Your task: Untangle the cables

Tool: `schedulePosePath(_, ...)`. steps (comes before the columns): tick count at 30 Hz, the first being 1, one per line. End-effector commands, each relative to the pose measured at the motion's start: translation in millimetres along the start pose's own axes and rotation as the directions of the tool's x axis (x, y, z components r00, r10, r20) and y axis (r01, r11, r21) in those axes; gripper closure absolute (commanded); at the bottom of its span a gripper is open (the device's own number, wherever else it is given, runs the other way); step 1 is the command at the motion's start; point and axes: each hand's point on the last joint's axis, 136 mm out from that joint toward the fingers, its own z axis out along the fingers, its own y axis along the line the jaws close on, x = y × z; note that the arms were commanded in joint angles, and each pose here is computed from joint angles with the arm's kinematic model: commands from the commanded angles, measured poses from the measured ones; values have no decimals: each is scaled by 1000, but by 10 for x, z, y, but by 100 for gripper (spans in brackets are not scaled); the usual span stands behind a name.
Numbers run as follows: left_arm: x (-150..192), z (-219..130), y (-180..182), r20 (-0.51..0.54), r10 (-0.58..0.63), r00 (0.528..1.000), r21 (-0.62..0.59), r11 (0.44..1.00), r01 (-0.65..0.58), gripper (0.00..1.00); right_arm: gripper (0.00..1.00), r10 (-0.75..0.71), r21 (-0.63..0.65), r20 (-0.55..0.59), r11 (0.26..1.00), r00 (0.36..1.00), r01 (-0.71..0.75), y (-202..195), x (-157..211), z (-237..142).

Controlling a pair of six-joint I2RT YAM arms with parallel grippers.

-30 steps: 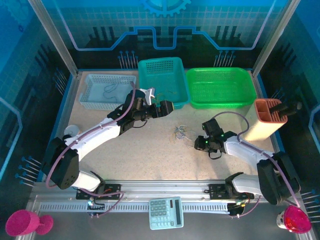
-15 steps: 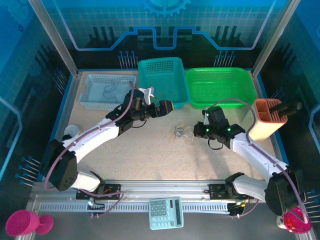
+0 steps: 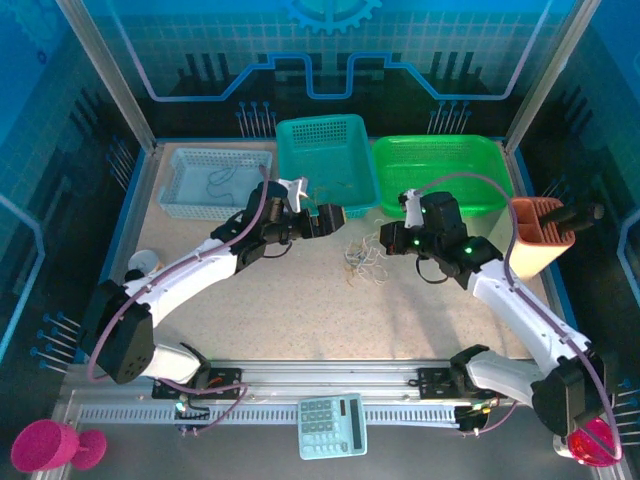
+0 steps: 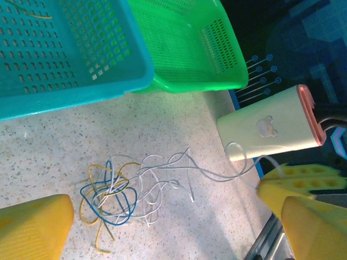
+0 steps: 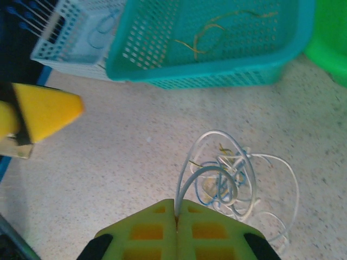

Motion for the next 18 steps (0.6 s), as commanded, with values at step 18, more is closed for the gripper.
schedulePosePath(18, 268, 165, 232, -89, -51, 995, -39, 998, 48, 1, 100, -42, -91, 113, 994, 993, 52, 92, -126, -24)
